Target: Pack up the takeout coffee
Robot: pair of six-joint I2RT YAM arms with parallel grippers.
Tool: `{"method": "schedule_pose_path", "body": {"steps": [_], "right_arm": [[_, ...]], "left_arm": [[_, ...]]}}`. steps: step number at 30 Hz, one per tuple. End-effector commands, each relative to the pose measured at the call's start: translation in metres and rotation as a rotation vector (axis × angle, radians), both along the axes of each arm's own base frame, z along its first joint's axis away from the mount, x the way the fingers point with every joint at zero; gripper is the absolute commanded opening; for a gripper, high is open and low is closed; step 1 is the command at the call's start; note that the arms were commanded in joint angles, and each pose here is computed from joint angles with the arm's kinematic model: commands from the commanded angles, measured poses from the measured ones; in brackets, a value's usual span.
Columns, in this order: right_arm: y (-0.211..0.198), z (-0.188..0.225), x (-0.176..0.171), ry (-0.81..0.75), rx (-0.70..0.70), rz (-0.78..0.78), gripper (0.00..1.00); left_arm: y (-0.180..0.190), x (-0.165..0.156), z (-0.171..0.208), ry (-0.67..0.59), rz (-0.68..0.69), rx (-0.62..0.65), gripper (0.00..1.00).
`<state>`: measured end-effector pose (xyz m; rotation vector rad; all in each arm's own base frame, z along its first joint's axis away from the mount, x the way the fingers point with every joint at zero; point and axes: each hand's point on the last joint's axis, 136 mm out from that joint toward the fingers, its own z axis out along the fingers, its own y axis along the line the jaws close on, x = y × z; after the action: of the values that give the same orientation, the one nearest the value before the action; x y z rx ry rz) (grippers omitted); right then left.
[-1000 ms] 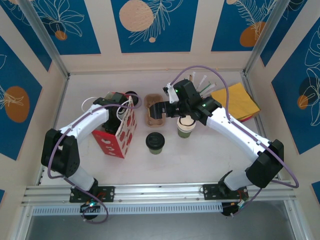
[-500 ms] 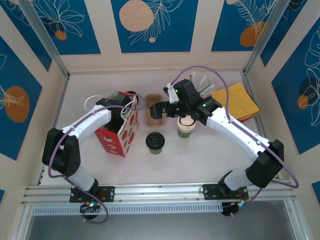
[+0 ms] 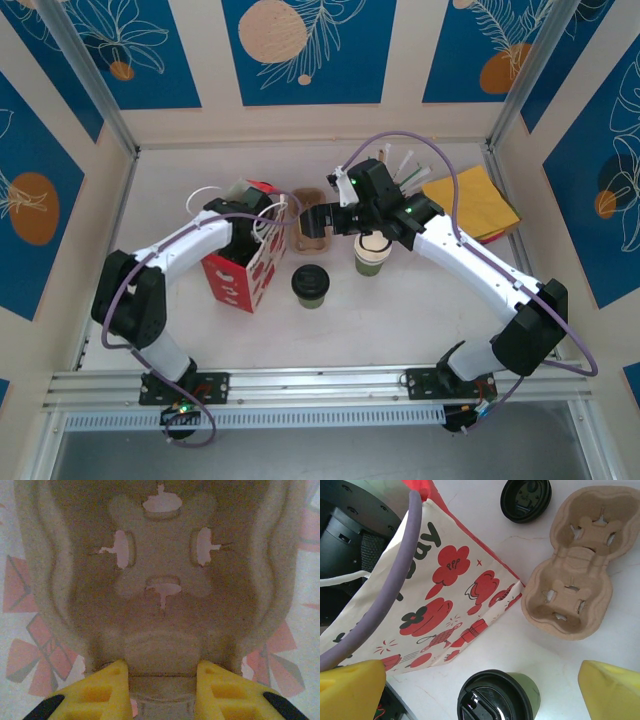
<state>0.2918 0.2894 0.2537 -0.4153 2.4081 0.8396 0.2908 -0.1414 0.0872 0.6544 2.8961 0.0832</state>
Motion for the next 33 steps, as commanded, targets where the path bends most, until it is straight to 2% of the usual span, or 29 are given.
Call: {"method": "schedule_pose_path", "body": {"steps": [1, 33], "right_arm": [[-0.008, 0.008, -0.004, -0.009, 0.007, -0.017, 0.99], [-0.020, 0.009, 0.001, -0.010, 0.005, -0.064, 0.99]], "left_arm": [[-0.001, 0.001, -0.002, 0.013, -0.015, 0.027, 0.27], [0.009, -0.009, -0.020, 0.063, 0.022, 0.074, 0.27]]}}
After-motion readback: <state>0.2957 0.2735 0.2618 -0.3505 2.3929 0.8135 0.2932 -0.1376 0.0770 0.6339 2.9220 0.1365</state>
